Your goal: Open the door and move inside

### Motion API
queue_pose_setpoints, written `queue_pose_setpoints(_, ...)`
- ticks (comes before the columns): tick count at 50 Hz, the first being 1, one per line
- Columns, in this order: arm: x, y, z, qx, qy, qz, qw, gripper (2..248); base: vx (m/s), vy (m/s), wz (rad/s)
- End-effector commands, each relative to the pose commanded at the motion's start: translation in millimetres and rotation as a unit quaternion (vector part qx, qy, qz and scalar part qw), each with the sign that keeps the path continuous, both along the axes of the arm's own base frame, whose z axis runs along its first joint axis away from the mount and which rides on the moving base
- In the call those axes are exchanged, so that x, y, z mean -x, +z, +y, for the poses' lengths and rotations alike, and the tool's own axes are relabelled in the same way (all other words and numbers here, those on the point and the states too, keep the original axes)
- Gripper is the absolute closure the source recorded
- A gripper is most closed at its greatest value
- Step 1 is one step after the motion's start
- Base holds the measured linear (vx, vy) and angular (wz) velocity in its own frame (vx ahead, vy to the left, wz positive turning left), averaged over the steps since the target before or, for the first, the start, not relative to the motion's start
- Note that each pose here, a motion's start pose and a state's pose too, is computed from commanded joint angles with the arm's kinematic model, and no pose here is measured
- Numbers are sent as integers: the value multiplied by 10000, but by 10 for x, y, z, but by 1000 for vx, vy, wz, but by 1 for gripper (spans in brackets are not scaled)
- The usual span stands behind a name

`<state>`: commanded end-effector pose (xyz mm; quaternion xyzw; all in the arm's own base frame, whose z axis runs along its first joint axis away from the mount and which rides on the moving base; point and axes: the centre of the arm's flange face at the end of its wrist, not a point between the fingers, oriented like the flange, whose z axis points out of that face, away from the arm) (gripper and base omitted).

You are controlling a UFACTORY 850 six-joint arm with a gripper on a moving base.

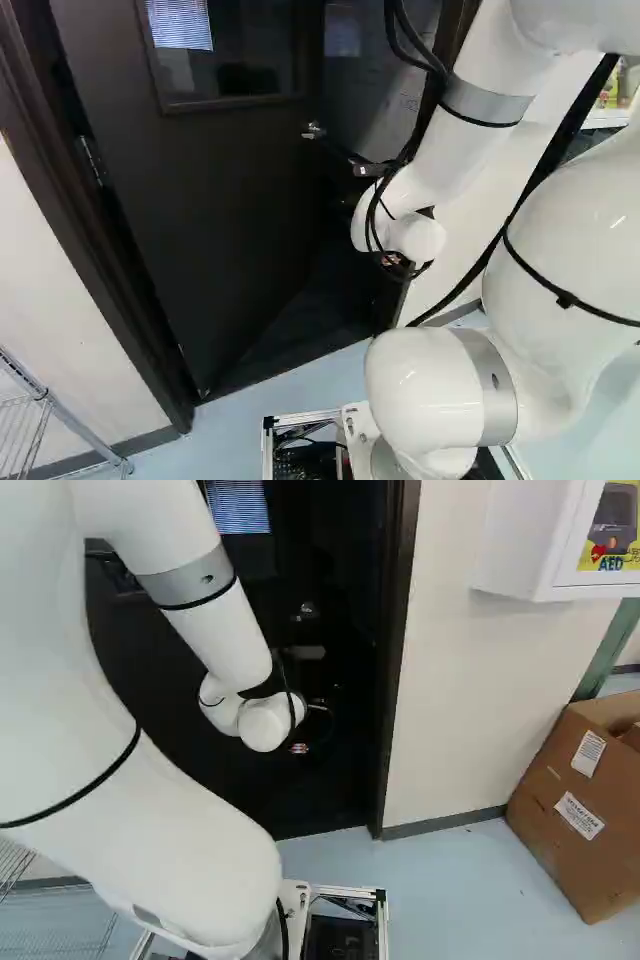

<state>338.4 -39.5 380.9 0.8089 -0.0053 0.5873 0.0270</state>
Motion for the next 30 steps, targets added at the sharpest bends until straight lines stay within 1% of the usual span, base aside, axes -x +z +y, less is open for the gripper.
queue_pose_setpoints(18, 0, 0, 0, 0, 0, 0, 10000, 3, 93, 130, -21)
queue_pose_setpoints(30, 0, 0, 0, 0, 0, 0, 10000, 3, 112, 114, -16)
